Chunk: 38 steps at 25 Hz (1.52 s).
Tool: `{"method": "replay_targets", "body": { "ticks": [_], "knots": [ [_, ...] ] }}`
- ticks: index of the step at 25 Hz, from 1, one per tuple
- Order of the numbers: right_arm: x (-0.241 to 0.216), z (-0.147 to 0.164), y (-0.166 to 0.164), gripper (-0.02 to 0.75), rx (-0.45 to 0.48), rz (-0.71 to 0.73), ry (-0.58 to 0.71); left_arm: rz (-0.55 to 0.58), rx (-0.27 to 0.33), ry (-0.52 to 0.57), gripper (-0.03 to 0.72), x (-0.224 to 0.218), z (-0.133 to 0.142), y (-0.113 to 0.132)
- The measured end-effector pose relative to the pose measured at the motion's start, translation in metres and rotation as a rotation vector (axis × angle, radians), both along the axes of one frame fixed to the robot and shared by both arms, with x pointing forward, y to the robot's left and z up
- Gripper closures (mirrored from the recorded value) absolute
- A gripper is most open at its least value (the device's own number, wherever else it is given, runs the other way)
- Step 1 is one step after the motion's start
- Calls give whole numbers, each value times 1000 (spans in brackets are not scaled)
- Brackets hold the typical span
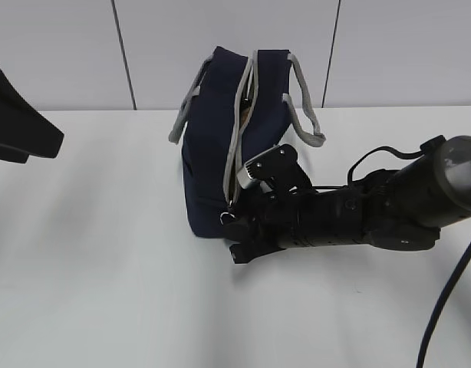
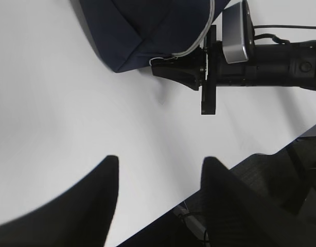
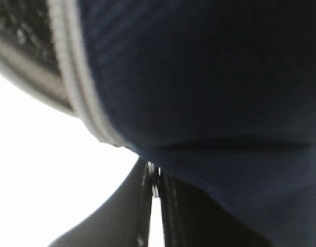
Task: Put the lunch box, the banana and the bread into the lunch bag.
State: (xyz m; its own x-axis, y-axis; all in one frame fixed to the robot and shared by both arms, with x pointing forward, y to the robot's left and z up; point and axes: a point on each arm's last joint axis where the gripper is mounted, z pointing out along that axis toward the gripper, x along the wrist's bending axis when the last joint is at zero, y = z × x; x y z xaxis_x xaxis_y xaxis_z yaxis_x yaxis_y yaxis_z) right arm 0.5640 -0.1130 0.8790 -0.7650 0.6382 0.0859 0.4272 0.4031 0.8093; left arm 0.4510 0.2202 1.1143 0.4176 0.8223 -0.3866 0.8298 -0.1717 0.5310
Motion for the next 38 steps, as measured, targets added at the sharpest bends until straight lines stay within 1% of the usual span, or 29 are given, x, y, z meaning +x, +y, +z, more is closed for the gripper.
{"method": "replay_targets", "body": {
  "ticks": [18,24,38],
  "knots": [
    [0,1,1,710,15,3,-3,1,0,-1,317,0,0,0],
    [-1,11,0,710,24,3,-24,1,0,-1,317,0,0,0],
    [-8,5,-3,710,2,5,-1,1,0,-1,317,0,0,0]
  ]
}}
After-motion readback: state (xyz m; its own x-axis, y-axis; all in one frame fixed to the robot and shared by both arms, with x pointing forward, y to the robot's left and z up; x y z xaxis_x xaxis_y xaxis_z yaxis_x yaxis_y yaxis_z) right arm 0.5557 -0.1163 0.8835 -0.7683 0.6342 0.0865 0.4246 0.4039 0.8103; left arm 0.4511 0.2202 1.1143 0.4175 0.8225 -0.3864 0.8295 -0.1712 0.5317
